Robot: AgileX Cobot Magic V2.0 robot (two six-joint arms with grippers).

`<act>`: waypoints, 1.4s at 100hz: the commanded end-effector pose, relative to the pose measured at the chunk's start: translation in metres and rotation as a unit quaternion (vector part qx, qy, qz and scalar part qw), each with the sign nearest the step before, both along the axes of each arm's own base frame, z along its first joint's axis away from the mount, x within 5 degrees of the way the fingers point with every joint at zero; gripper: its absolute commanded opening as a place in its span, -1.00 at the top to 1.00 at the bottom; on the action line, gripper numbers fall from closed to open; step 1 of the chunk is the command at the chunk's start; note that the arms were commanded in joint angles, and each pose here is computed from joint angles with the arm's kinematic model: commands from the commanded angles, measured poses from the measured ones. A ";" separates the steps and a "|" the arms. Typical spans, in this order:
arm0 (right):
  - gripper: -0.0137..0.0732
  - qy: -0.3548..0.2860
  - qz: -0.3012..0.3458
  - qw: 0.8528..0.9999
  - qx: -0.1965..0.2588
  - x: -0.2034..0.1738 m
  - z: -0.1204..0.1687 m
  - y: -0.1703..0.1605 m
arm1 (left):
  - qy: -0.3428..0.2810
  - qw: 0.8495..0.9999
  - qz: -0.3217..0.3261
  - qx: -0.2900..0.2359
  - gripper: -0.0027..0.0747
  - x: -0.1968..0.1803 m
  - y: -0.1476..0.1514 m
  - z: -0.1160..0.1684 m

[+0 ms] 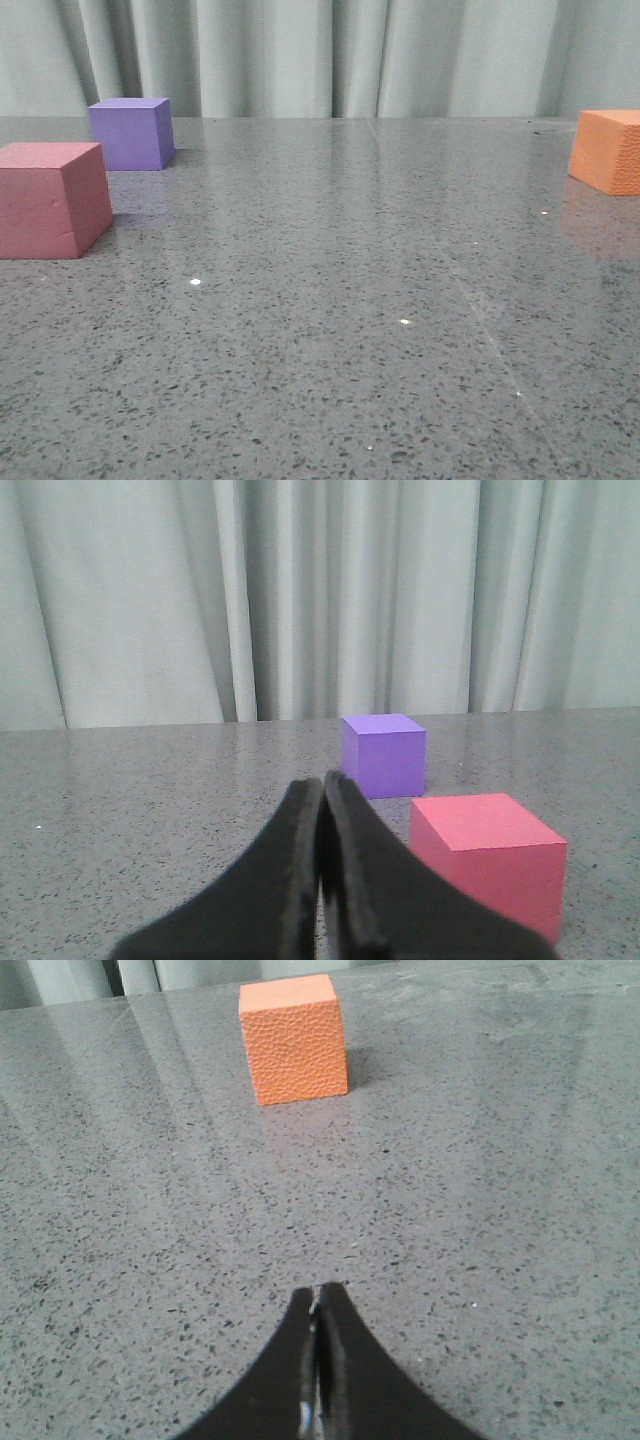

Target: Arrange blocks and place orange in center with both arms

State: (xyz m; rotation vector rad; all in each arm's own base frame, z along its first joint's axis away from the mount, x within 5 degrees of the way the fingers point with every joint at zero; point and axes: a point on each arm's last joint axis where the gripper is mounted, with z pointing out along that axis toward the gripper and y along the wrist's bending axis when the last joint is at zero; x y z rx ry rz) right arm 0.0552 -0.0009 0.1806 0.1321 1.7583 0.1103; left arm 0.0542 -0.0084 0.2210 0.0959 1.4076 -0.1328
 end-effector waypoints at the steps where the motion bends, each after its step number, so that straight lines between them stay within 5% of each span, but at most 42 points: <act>1: 0.84 -0.059 0.002 0.998 -0.004 -0.001 0.013 0.000 | -0.025 1.000 -0.005 -0.004 0.98 -0.001 -0.001 -0.010; 49: 0.84 -0.059 0.002 0.998 -0.004 -0.001 0.013 0.000 | -0.025 1.000 -0.005 -0.004 0.98 -0.001 -0.001 -0.010; 73: 0.84 -0.177 0.016 0.984 -0.018 -0.002 0.035 0.003 | -0.025 1.000 -0.005 -0.004 0.98 -0.001 -0.001 -0.010; 112: 0.84 -0.266 0.026 0.963 -0.016 -0.006 0.054 0.005 | -0.025 1.000 -0.005 -0.004 0.98 -0.001 -0.001 -0.010; 140: 0.84 -0.122 -0.008 0.992 -0.016 -0.013 0.118 -0.002 | -0.025 1.000 -0.005 -0.004 0.98 -0.001 -0.001 -0.010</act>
